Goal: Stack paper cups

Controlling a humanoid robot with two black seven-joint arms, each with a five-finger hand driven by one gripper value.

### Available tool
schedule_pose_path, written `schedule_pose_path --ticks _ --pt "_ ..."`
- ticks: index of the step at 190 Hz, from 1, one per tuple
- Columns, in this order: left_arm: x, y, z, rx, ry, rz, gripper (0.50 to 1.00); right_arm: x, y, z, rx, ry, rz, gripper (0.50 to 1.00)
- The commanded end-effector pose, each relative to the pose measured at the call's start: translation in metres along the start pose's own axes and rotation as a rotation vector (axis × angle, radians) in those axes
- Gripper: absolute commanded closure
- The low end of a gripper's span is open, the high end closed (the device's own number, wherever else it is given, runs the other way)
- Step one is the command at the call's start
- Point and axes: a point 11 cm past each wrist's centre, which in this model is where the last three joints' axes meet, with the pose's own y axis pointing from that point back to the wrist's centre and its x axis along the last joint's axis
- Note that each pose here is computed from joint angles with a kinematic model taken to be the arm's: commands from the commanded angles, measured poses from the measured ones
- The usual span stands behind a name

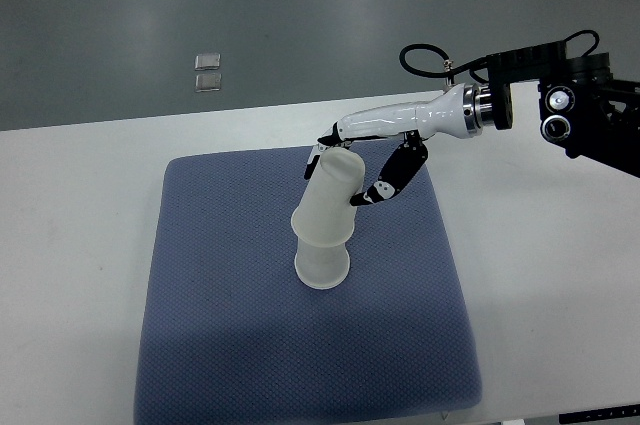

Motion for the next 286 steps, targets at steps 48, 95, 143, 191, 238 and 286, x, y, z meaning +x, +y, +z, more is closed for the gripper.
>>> schedule_pose_path --ticks 48,95,143,191,238,286 --pt "0.000 0.000 0.000 0.000 0.000 0.000 0.500 -0.013 -0.025 -0.009 0.031 -0.009 -0.031 0.744" --pt "0.000 0.000 0.000 0.000 0.000 0.000 0.500 -0.014 -0.026 -0.005 0.015 -0.010 -0.030 0.638" --pt "0.000 0.000 0.000 0.000 0.000 0.000 0.500 -0.013 -0.024 -0.003 0.007 -0.012 -0.026 0.607" --pt "0.000 0.000 0.000 0.000 0.000 0.000 0.500 0.017 -0.011 0.004 0.013 -0.078 0.112 0.607" --pt "0.000 0.000 0.000 0.000 0.000 0.000 0.500 0.037 0.010 0.046 0.028 -0.443 0.325 0.607" --pt "0.000 0.000 0.000 0.000 0.000 0.000 0.500 0.029 0.029 0.104 0.011 -0.961 0.549 0.607"
